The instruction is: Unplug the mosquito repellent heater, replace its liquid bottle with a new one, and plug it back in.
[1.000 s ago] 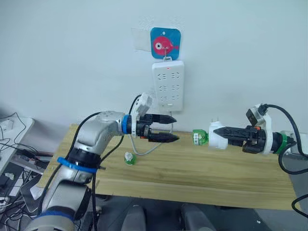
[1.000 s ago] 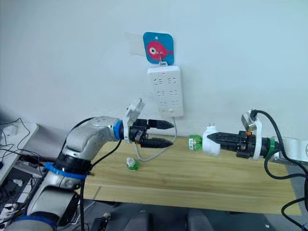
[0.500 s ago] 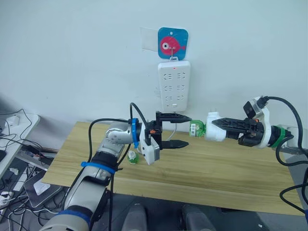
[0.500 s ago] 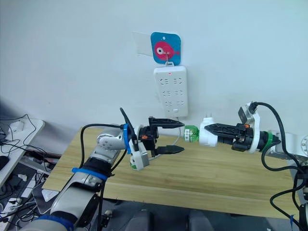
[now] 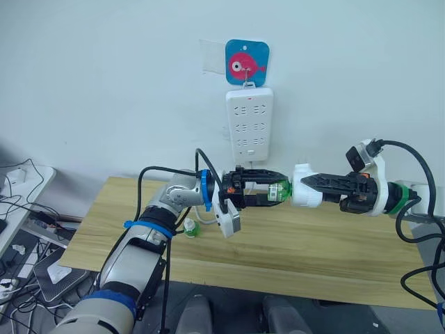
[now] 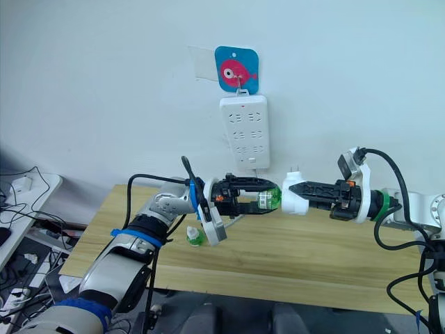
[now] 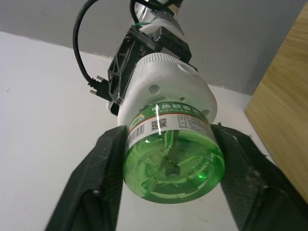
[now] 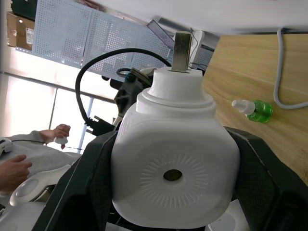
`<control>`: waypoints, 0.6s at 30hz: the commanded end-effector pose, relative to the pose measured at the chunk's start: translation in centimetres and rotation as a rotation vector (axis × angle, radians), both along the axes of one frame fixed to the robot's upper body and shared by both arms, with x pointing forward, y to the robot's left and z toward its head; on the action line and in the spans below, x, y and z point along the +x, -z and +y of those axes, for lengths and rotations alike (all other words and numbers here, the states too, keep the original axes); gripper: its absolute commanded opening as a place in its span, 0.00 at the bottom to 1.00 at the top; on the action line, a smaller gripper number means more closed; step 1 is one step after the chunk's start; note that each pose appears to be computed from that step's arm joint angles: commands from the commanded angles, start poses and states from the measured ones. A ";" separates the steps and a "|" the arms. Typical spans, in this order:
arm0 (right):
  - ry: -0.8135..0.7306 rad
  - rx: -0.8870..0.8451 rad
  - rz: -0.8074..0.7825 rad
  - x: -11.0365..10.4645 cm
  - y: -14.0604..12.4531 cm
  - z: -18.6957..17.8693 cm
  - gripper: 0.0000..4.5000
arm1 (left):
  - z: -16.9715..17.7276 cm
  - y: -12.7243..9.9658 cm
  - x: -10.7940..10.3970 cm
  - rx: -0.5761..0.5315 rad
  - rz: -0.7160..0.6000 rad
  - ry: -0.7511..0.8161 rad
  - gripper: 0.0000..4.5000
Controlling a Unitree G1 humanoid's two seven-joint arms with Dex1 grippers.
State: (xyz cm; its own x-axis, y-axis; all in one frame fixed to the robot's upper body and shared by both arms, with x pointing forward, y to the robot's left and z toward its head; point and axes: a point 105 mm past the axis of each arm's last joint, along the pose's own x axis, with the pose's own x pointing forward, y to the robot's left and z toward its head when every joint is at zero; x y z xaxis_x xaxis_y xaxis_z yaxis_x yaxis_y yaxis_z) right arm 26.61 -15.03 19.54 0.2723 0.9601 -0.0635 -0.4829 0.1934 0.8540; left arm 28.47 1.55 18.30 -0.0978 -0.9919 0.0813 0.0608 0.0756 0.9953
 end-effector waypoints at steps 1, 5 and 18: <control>-0.021 0.036 -0.055 -0.4 -1.4 0.2 0.66 | -0.3 -1.2 -0.2 -0.043 -0.005 0.027 0.50; -0.008 0.008 -0.054 -0.4 -1.3 0.1 0.66 | -0.5 -1.0 0.2 -0.044 0.257 0.024 0.50; -0.024 -0.118 -0.084 -1.0 -0.4 1.4 0.66 | -0.5 -2.9 0.5 0.294 2.098 0.311 0.50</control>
State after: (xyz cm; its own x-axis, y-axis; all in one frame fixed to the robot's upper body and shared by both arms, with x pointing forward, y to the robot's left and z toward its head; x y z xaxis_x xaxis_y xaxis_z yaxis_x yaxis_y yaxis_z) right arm 26.48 -14.58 20.46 0.3034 0.9468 -0.1075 -0.5428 0.2645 0.7971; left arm 29.54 1.34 18.91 -0.1648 -0.9835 0.0745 0.8522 -0.1800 -0.4913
